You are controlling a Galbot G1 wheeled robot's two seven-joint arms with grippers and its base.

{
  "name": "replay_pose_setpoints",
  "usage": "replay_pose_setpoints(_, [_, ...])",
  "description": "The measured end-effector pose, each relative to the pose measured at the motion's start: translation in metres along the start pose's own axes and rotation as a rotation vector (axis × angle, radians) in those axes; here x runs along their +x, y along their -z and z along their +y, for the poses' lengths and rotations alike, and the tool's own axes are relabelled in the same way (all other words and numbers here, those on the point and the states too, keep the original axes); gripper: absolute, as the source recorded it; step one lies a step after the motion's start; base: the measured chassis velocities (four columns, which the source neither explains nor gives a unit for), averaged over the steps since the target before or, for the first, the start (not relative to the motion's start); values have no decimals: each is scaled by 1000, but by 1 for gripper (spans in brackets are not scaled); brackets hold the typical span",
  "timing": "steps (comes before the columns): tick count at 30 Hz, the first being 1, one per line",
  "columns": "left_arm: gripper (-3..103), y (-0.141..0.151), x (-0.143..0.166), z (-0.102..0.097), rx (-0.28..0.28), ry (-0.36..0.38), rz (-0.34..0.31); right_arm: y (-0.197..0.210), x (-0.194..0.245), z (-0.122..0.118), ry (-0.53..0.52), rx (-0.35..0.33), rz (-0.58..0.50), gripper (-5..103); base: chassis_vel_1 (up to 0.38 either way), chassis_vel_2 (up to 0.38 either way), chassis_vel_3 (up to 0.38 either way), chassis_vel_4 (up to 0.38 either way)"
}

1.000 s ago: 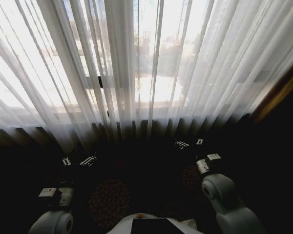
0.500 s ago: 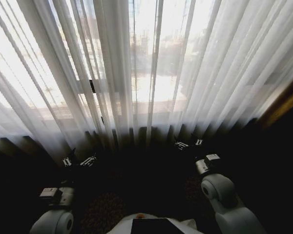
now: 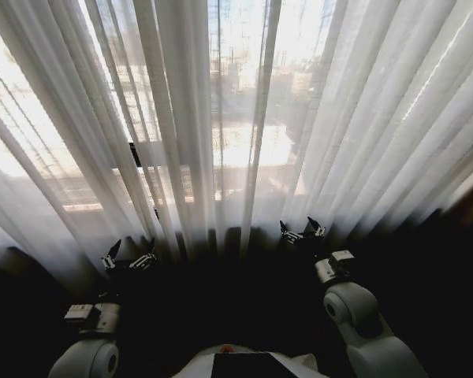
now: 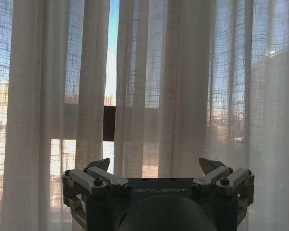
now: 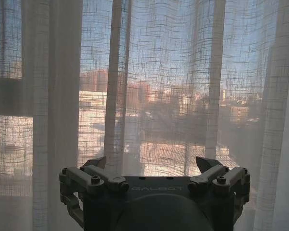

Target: Open the curtains by pulling them apart, changing their state from closed to fully open.

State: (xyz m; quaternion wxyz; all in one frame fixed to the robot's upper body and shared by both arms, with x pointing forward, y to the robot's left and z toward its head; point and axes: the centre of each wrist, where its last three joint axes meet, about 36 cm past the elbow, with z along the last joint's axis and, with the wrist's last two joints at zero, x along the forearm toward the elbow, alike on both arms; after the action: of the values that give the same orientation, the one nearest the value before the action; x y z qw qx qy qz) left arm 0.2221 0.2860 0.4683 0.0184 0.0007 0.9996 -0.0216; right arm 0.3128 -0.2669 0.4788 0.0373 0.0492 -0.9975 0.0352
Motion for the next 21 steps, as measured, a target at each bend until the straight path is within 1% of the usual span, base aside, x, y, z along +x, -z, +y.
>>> replay_pose_setpoints(6, [100,-1,1,-1,4,1,-5,0,1,1,-1,12,-13,100,-384,361,367,-350])
replay_pose_setpoints(8, [100,-2,1,-2,8,2,-6,1,3,2,-1,36,-14,100,-330,318,340,-337])
replay_pose_setpoints(12, [100,-4,2,-2,9,4,-7,0,4,4,-7,59,-16,100,-294,305,298,-316])
replay_pose_setpoints(15, [100,-5,3,-2,9,4,-5,-2,3,5,-11,68,-21,100,-214,203,223,-159])
replay_pose_setpoints(18, [100,-5,3,-1,9,4,-5,-5,2,4,-18,85,-22,100,-32,113,48,-103])
replay_pose_setpoints(21, [100,-7,3,-1,10,5,-2,-9,2,3,-34,125,-21,100,-3,30,3,-3])
